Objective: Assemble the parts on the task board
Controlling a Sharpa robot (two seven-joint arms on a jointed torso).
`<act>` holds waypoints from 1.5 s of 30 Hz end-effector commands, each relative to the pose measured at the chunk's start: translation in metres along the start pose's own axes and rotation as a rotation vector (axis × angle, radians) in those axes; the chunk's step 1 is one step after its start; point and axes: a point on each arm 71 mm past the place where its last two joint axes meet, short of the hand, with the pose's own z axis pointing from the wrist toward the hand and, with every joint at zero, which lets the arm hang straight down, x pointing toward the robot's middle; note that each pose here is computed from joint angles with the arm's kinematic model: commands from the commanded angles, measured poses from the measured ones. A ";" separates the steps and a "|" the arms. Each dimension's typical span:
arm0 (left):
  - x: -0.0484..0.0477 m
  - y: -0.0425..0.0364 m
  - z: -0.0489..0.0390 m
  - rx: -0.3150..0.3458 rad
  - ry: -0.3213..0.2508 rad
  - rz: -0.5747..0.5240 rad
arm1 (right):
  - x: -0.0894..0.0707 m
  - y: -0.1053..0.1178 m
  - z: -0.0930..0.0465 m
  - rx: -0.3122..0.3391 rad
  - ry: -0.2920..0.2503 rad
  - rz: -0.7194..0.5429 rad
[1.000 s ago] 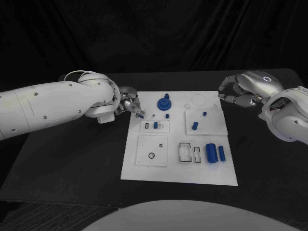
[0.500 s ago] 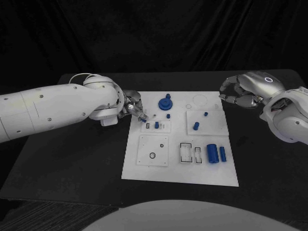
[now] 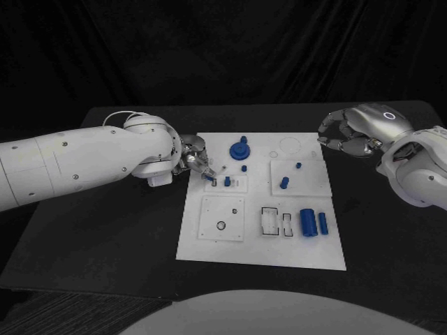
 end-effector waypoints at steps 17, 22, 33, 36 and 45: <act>0.0097 -0.0039 0.0051 0.020 0.008 -0.008 | 0.000 0.000 0.000 0.008 -0.006 0.001; 0.0116 -0.0047 0.0059 0.023 0.012 -0.008 | 0.000 0.000 0.000 0.008 -0.006 0.001; 0.0150 -0.0029 0.0072 0.019 0.026 -0.006 | 0.000 -0.001 -0.001 0.010 -0.005 0.001; 0.0157 -0.0022 0.0074 0.017 0.029 -0.006 | 0.000 -0.001 -0.001 0.011 -0.004 0.001; 0.0164 0.0011 0.0065 0.011 0.032 -0.008 | 0.001 -0.002 -0.001 0.018 0.001 0.008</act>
